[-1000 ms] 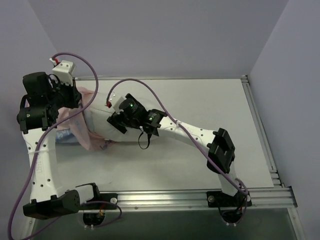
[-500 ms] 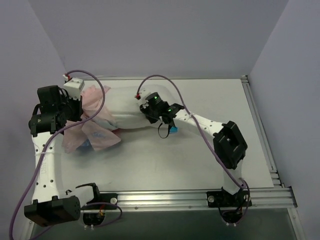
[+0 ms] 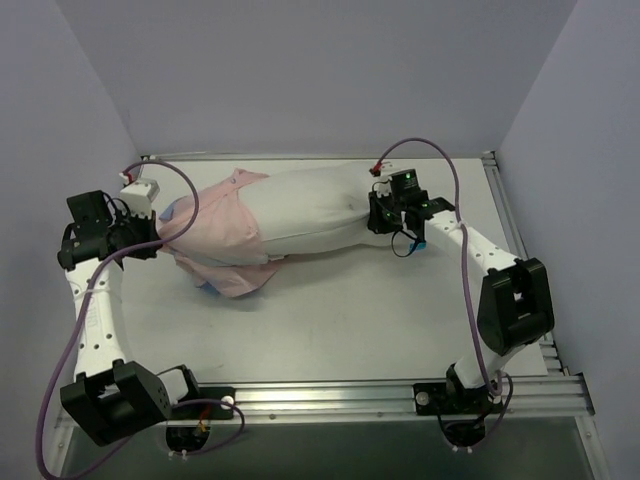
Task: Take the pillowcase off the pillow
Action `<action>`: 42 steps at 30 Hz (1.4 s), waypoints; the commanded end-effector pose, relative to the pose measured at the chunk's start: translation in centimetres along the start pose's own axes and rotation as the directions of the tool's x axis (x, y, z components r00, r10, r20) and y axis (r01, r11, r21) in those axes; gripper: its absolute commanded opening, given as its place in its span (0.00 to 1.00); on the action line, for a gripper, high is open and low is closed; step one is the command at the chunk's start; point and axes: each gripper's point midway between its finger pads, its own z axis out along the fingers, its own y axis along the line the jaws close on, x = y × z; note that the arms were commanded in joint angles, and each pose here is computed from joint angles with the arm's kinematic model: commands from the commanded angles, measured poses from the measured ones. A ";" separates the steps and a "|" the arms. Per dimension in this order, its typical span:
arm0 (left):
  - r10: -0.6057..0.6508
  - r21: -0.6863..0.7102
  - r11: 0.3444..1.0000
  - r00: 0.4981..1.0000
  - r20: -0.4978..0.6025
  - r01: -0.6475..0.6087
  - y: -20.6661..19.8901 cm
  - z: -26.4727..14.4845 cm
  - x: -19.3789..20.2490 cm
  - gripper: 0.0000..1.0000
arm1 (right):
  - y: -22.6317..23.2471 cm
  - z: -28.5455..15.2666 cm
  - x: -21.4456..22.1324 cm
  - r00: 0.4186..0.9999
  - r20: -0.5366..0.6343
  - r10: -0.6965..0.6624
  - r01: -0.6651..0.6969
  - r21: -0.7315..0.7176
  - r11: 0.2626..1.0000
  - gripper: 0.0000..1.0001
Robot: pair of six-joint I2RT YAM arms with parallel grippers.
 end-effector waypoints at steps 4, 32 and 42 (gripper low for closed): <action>0.121 -0.489 0.864 0.992 -0.022 -0.116 12.5 -3.5 -1.7 0.02 | -15.7 -4.2 6.9 0.964 -0.211 0.164 -0.019 0.557 0.831 0.00; 0.225 -0.419 0.898 0.958 0.179 -0.133 8.4 -2.6 -11.1 0.02 | -20.9 -10.1 -3.9 0.904 0.248 0.347 -0.425 0.449 0.786 0.00; 0.145 -0.476 0.879 0.927 0.346 0.040 9.0 -5.4 -20.9 0.02 | -20.2 -12.8 -9.8 0.798 0.465 0.384 -0.548 0.294 0.783 0.00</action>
